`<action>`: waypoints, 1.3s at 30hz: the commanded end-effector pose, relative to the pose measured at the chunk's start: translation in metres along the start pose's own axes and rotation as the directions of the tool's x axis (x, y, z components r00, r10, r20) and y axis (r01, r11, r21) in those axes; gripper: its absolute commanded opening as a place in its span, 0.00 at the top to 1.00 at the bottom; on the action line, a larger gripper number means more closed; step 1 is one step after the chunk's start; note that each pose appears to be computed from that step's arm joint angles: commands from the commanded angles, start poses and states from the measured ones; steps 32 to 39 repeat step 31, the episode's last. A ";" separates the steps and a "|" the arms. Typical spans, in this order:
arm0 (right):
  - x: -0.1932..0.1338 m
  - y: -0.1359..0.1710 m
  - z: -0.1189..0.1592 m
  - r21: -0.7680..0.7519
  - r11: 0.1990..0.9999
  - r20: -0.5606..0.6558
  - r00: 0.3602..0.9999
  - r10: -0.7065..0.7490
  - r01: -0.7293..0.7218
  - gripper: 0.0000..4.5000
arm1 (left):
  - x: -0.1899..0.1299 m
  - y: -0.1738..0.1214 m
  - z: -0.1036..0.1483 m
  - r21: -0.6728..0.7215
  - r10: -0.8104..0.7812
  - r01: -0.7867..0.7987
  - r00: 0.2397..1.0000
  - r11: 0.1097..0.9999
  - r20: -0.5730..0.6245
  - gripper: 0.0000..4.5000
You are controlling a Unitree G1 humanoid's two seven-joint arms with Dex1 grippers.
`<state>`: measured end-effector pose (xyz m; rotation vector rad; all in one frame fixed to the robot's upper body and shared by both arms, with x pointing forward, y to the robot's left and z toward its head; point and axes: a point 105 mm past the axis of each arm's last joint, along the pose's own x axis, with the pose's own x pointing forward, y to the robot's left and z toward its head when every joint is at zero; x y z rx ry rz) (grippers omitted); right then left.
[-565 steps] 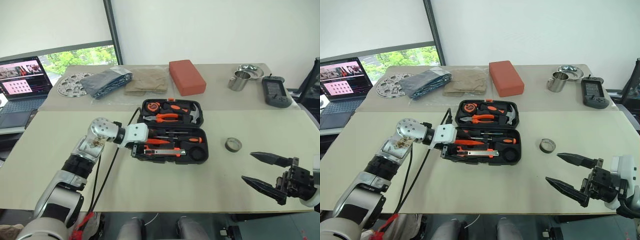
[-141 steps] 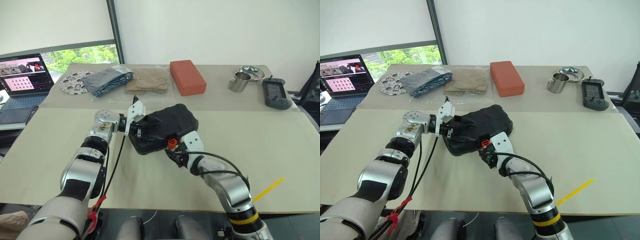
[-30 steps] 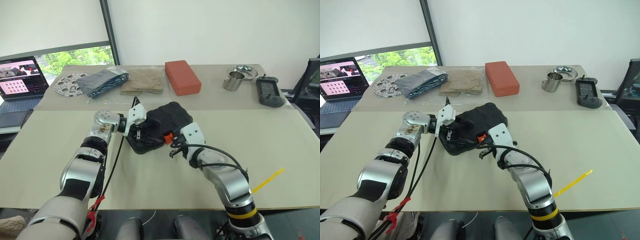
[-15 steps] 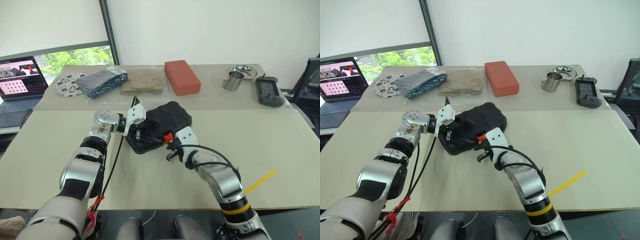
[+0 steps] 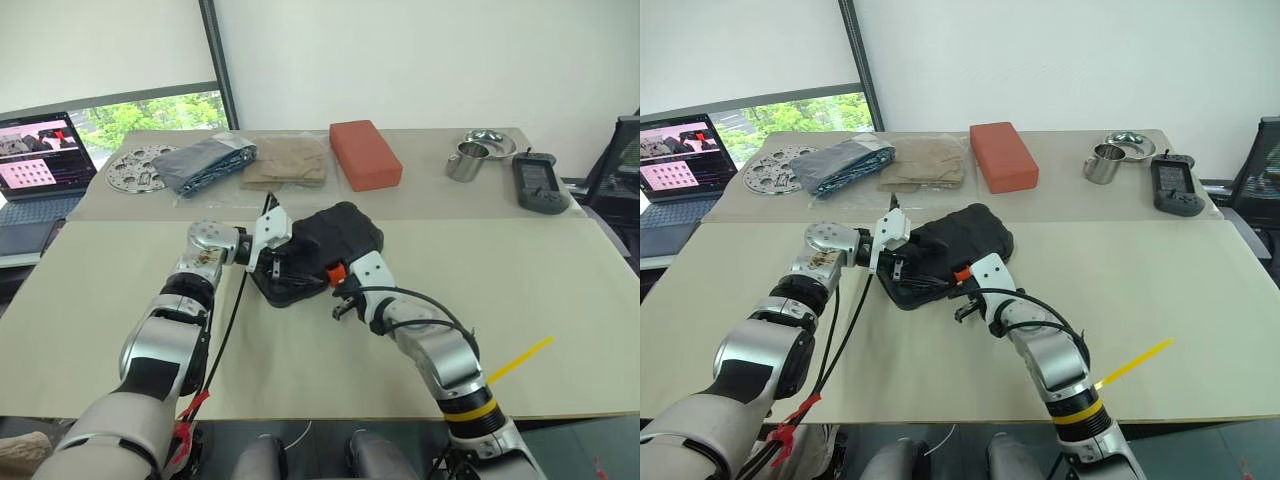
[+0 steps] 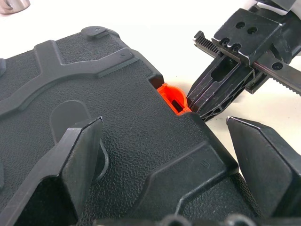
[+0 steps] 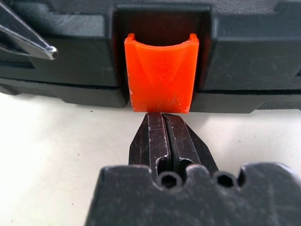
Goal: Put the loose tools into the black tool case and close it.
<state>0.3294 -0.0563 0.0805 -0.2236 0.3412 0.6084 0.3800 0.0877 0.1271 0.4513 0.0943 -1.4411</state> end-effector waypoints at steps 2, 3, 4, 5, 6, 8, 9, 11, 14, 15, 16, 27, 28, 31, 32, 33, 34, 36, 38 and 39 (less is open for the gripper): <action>-0.020 -0.004 0.004 -0.040 0.999 0.046 0.999 0.015 -0.013 0.99 | -0.011 0.004 -0.005 -0.054 0.072 -0.070 0.997 0.996 0.036 0.00; -0.026 -0.011 0.001 -0.044 0.999 0.045 0.999 0.011 -0.009 0.99 | -0.016 0.006 -0.003 -0.059 0.097 -0.093 0.994 0.994 0.060 0.00; -0.032 -0.016 -0.001 -0.053 0.999 0.050 0.999 0.010 -0.007 0.99 | -0.021 0.008 -0.001 -0.065 0.120 -0.114 0.989 0.991 0.082 0.00; -0.039 -0.022 -0.003 -0.066 0.998 0.058 0.998 0.017 -0.013 0.99 | -0.027 0.010 0.001 -0.070 0.144 -0.137 0.984 0.988 0.108 0.00; -0.046 -0.027 -0.004 -0.080 0.997 0.064 0.998 0.029 -0.024 0.99 | -0.033 0.011 0.004 -0.073 0.164 -0.155 0.978 0.985 0.130 0.00; -0.058 -0.034 -0.006 -0.113 0.993 0.078 0.996 0.052 -0.043 0.99 | -0.041 0.011 0.008 -0.075 0.195 -0.185 0.967 0.980 0.162 0.00; -0.064 -0.038 -0.007 -0.122 0.991 0.095 0.993 0.072 -0.060 0.99 | -0.046 0.010 0.009 -0.075 0.210 -0.200 0.962 0.977 0.175 0.00; -0.075 -0.045 -0.007 -0.130 0.988 0.122 0.988 0.100 -0.084 0.99 | -0.053 0.006 0.011 -0.076 0.235 -0.225 0.954 0.971 0.187 0.00; -0.101 -0.083 -0.002 -0.096 0.994 0.222 0.973 0.067 -0.046 0.87 | -0.078 -0.008 0.008 -0.114 0.346 -0.329 0.919 0.937 0.187 0.00; -0.107 -0.093 0.001 -0.086 0.996 0.262 0.964 0.055 -0.034 0.83 | -0.084 -0.015 0.006 -0.127 0.376 -0.357 0.910 0.925 0.174 0.00; -0.110 -0.097 0.002 -0.082 0.996 0.286 0.957 0.052 -0.030 0.76 | -0.086 -0.019 0.005 -0.136 0.392 -0.373 0.905 0.918 0.163 0.00; -0.143 -0.135 -0.033 -0.150 0.985 0.295 0.948 0.121 -0.079 0.01 | -0.127 -0.086 -0.060 -0.330 0.623 -0.622 0.773 0.710 -0.119 0.00; -0.143 -0.136 -0.034 -0.148 0.986 0.295 0.948 0.121 -0.080 0.01 | -0.128 -0.089 -0.065 -0.329 0.628 -0.633 0.766 0.700 -0.137 0.00; -0.142 -0.135 -0.037 -0.152 0.985 0.279 0.952 0.128 -0.088 0.01 | -0.128 -0.090 -0.072 -0.319 0.647 -0.656 0.748 0.684 -0.151 0.00; -0.142 -0.135 -0.037 -0.152 0.985 0.279 0.952 0.128 -0.088 0.01 | -0.128 -0.090 -0.072 -0.319 0.647 -0.656 0.748 0.684 -0.151 0.00; -0.142 -0.135 -0.037 -0.152 0.985 0.279 0.952 0.128 -0.088 0.01 | -0.128 -0.090 -0.072 -0.319 0.647 -0.656 0.748 0.684 -0.151 0.00; -0.142 -0.135 -0.037 -0.152 0.985 0.279 0.952 0.128 -0.088 0.01 | -0.128 -0.090 -0.072 -0.319 0.647 -0.656 0.748 0.684 -0.151 0.00; -0.142 -0.135 -0.037 -0.152 0.985 0.279 0.952 0.128 -0.088 0.01 | -0.128 -0.090 -0.072 -0.319 0.647 -0.656 0.748 0.684 -0.151 0.00; -0.142 -0.135 -0.037 -0.152 0.985 0.279 0.952 0.128 -0.088 0.01 | -0.128 -0.090 -0.072 -0.319 0.647 -0.656 0.748 0.684 -0.151 0.00; -0.142 -0.135 -0.037 -0.152 0.985 0.279 0.952 0.128 -0.088 0.01 | -0.128 -0.090 -0.072 -0.319 0.647 -0.656 0.748 0.684 -0.151 0.00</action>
